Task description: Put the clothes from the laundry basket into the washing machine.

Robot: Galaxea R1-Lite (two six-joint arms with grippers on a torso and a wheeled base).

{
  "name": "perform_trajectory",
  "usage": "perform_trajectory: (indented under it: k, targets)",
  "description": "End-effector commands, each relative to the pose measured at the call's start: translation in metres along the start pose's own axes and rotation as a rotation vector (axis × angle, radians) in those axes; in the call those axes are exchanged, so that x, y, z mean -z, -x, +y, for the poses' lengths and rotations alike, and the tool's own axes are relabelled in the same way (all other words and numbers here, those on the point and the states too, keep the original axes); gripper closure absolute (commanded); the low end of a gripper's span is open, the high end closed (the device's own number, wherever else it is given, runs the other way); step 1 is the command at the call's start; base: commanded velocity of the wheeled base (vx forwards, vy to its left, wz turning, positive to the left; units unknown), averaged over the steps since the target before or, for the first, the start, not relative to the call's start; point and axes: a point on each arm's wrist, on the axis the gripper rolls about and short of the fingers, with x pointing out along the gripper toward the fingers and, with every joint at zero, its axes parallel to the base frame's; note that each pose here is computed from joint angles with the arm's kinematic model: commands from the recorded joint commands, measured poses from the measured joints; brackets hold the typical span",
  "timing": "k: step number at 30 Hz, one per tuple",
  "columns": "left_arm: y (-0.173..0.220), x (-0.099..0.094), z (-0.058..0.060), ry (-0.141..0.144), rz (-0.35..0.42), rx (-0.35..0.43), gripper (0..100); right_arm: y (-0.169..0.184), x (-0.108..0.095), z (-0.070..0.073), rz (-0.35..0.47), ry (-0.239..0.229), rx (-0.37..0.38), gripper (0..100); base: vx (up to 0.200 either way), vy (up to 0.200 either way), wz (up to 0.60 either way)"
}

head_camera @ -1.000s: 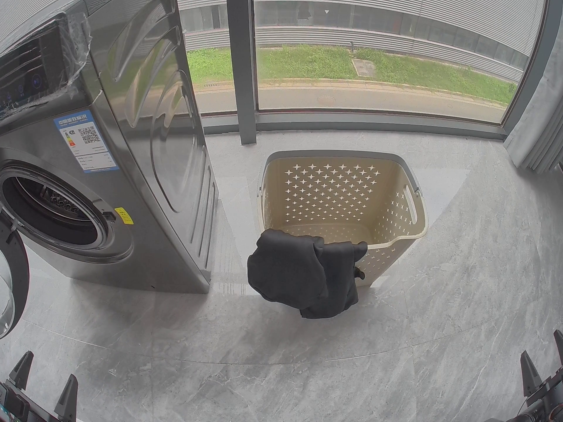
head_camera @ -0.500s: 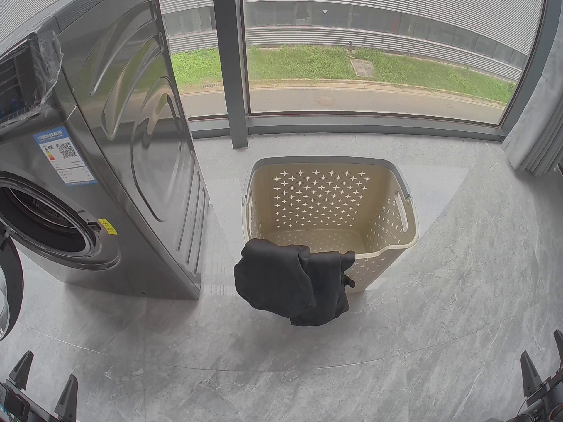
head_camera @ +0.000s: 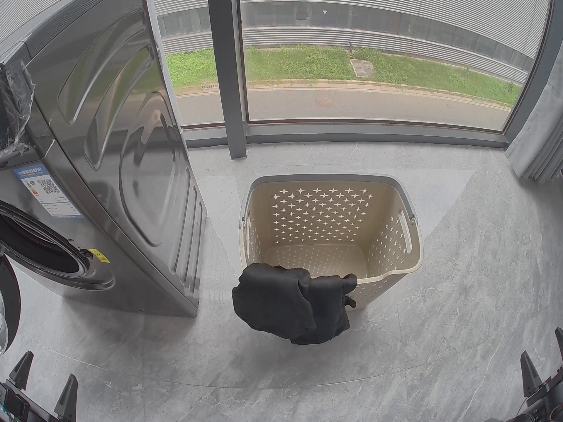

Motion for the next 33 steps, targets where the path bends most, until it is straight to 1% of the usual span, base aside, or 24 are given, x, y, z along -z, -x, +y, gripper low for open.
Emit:
perform_trajectory:
  k: [1,2,3,4,5,6,7,8,9,11,13,14,16,17,18,19,21,22,23,25,26,27,28,33]
  targets:
    - [0.0,0.004,0.0,0.001,0.006,-0.001,0,0.006,-0.024,-0.001,-0.114,0.003,0.002,0,0.0,0.0,0.0]
    - [0.0,0.004,0.0,0.002,0.006,-0.001,0,0.011,-0.048,-0.002,-0.175,-0.002,0.004,0,0.0,0.0,0.0]
    - [0.0,0.004,0.0,0.001,0.006,-0.001,0,0.01,-0.068,-0.003,-0.186,-0.007,0.003,0,0.0,0.0,0.0]
    - [0.0,0.004,0.0,-0.001,0.006,-0.001,0,0.004,-0.081,-0.004,-0.16,-0.016,-0.01,0,0.0,0.0,0.0]
    - [0.0,0.004,0.0,-0.001,0.006,-0.001,0,-0.003,-0.084,-0.005,-0.116,-0.03,-0.023,0,0.0,0.0,0.0]
    - [0.0,0.004,0.0,-0.001,0.006,-0.001,0,-0.014,-0.083,-0.005,-0.049,-0.056,-0.047,0,0.0,0.0,0.0]
    - [0.0,0.004,0.0,-0.001,0.006,-0.001,0,-0.018,-0.082,-0.005,-0.023,-0.069,-0.057,0,0.0,0.0,0.0]
    - [0.0,0.004,0.0,-0.001,0.006,-0.001,0,-0.029,-0.075,-0.004,0.069,-0.099,-0.09,0,0.0,0.0,0.0]
    - [0.0,0.004,0.0,-0.001,0.006,0.001,0,-0.045,-0.066,-0.002,0.186,-0.115,-0.123,0,0.0,0.0,0.0]
    - [0.0,0.004,0.0,-0.002,0.006,0.001,0,-0.065,-0.061,0.002,0.32,-0.122,-0.159,0,0.0,0.0,0.0]
    - [0.0,0.004,0.0,-0.001,0.006,-0.001,0,-0.077,-0.058,0.004,0.393,-0.121,-0.187,0,0.0,0.0,0.0]
    - [0.0,0.004,0.0,0.001,0.006,-0.001,0,-0.093,-0.054,0.009,0.466,-0.112,-0.214,0,0.0,0.0,0.0]
    - [0.0,0.004,0.0,-0.001,0.006,0.001,0,-0.103,-0.053,0.012,0.492,-0.107,-0.234,0,-0.2,0.0,0.0]
    - [0.0,0.004,0.0,-0.001,0.006,-0.001,0,-0.114,-0.052,0.017,0.51,-0.102,-0.261,0,-0.2,0.0,0.0]
    - [0.0,0.004,0.0,0.001,0.006,-0.001,0,-0.13,-0.051,0.026,0.522,-0.11,-0.299,0,0.0,0.0,0.0]
    - [-0.001,0.004,0.0,0.001,0.008,-0.001,0,-0.138,-0.051,0.031,0.528,-0.124,-0.311,0,0.0,0.0,0.0]
    - [0.0,0.004,0.0,-0.001,0.006,-0.001,0,-0.159,-0.051,0.043,0.536,-0.173,-0.328,0,0.0,0.0,0.0]
    - [0.0,0.004,0.0,-0.001,0.006,-0.001,0,-0.159,-0.051,0.043,0.536,-0.173,-0.328,0,0.0,0.0,0.0]
    - [0.0,0.004,0.0,-0.001,0.006,0.001,0,-0.177,-0.049,0.056,0.555,-0.205,-0.325,0,0.0,0.0,0.0]
    - [-0.001,0.004,0.0,-0.001,0.008,-0.001,0,-0.181,-0.048,0.06,0.557,-0.21,-0.321,0,0.0,0.0,0.0]
    - [0.0,0.004,0.0,-0.001,0.006,-0.001,0,-0.195,-0.046,0.072,0.587,-0.211,-0.314,0,0.0,0.0,0.0]
    - [0.0,0.004,0.0,-0.001,0.006,-0.001,0,-0.195,-0.046,0.072,0.587,-0.211,-0.314,0,0.0,0.0,0.0]
    - [0.0,0.004,0.0,0.001,0.006,-0.001,0,-0.204,-0.042,0.082,0.613,-0.206,-0.327,0,0.0,0.0,0.0]
    - [0.0,0.004,0.0,0.001,0.006,-0.001,0,-0.225,-0.035,0.107,0.663,-0.212,-0.36,0,0.0,0.0,0.0]
